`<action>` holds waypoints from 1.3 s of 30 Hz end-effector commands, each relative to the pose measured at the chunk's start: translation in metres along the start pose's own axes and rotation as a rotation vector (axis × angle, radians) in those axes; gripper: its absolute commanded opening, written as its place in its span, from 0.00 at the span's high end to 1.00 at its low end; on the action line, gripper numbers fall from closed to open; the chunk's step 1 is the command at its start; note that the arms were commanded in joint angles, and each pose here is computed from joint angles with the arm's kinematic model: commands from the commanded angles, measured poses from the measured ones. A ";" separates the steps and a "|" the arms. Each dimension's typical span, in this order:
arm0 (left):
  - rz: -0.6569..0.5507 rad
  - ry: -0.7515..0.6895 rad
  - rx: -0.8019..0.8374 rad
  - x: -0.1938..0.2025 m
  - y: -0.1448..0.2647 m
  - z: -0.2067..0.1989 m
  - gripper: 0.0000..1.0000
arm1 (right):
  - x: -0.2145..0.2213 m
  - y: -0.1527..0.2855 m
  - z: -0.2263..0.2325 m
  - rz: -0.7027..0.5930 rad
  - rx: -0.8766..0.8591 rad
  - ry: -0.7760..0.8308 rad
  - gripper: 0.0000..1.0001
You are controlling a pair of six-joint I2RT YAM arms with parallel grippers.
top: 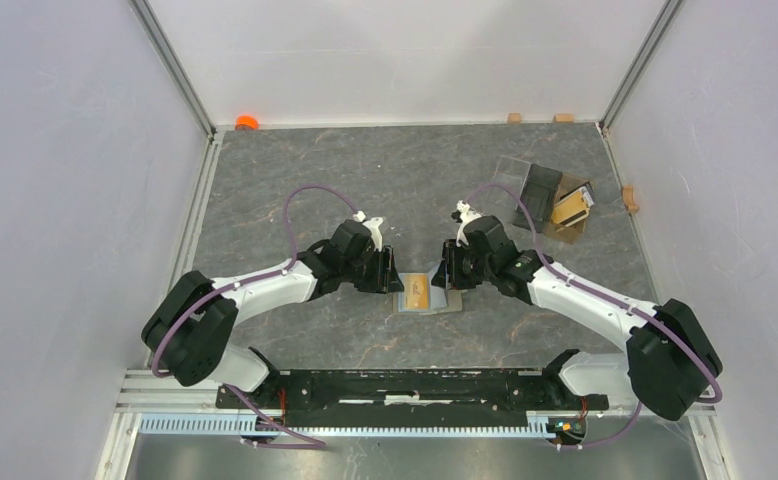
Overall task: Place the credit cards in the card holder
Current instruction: Turn over the card slot in the card holder.
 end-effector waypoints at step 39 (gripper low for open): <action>0.006 0.011 0.045 0.003 -0.002 -0.007 0.47 | 0.002 -0.010 0.016 -0.004 -0.040 0.013 0.69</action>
Point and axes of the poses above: each gripper's point midway between its finger pads, its own y axis back along the fingers, its own z axis along the line the jaws close on, x = y × z, the point moved 3 cm from there along y, back along the fingers, and after that the axes turned 13 degrees about y, right-handed, at the moved point
